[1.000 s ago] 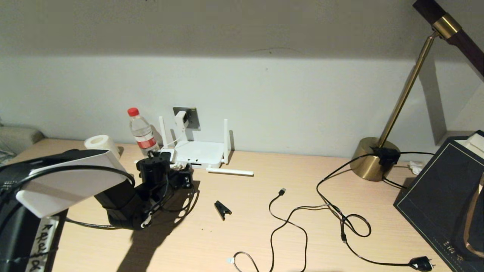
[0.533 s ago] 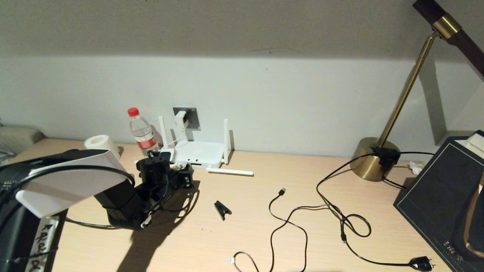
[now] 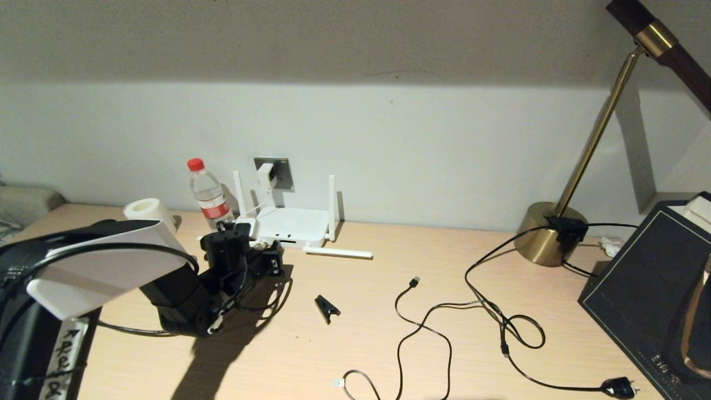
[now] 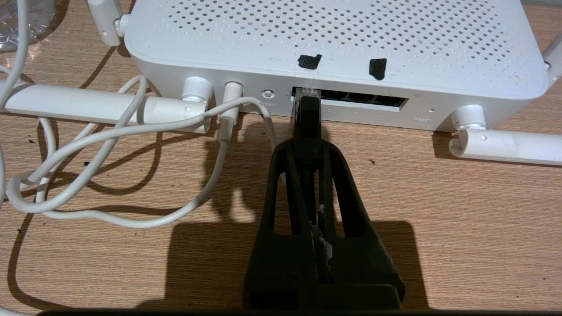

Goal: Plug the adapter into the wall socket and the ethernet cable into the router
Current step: Plug cable into router interface

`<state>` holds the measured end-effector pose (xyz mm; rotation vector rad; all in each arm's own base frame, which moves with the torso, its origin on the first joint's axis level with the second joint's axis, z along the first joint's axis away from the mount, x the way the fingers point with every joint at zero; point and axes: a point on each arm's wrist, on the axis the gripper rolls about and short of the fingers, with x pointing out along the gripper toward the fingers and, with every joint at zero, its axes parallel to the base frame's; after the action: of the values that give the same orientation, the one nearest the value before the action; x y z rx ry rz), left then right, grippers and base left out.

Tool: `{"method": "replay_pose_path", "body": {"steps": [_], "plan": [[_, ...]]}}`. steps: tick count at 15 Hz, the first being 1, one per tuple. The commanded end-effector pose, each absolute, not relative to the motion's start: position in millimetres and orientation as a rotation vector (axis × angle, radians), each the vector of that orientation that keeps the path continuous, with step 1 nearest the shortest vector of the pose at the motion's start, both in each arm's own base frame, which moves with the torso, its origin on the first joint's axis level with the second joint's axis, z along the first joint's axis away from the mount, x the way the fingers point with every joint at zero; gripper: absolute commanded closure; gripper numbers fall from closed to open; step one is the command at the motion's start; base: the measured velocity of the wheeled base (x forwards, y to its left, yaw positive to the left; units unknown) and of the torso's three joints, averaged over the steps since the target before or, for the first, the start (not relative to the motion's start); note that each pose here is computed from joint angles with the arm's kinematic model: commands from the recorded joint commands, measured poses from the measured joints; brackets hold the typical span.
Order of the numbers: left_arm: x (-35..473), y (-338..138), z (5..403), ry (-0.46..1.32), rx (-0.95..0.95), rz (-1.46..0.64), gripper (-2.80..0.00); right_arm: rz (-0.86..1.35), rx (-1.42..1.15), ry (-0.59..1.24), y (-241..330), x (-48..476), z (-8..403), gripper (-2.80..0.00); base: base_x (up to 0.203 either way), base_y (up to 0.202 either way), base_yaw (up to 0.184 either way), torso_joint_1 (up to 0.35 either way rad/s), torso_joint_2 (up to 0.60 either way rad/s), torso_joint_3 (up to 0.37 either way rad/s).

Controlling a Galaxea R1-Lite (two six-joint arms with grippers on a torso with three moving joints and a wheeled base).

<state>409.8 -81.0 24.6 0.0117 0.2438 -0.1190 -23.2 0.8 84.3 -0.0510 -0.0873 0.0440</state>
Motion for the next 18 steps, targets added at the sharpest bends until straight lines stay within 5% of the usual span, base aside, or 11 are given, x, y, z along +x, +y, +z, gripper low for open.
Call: {"method": "replay_pose_path", "body": {"steps": [1,18], "plan": [[410.2,-81.1,24.1,0.24,0.01,-0.119,0.0,0.046,-0.051,-0.052,0.8,-20.3,74.6,0.0,0.0,0.0,0.0,0.0,0.0,0.0],[416.8,-81.8,23.0,0.227,0.009,-0.117,0.0,0.046,-0.051,-0.052,0.8,-20.3,74.6,0.0,0.0,0.0,0.0,0.0,0.0,0.0]]}}
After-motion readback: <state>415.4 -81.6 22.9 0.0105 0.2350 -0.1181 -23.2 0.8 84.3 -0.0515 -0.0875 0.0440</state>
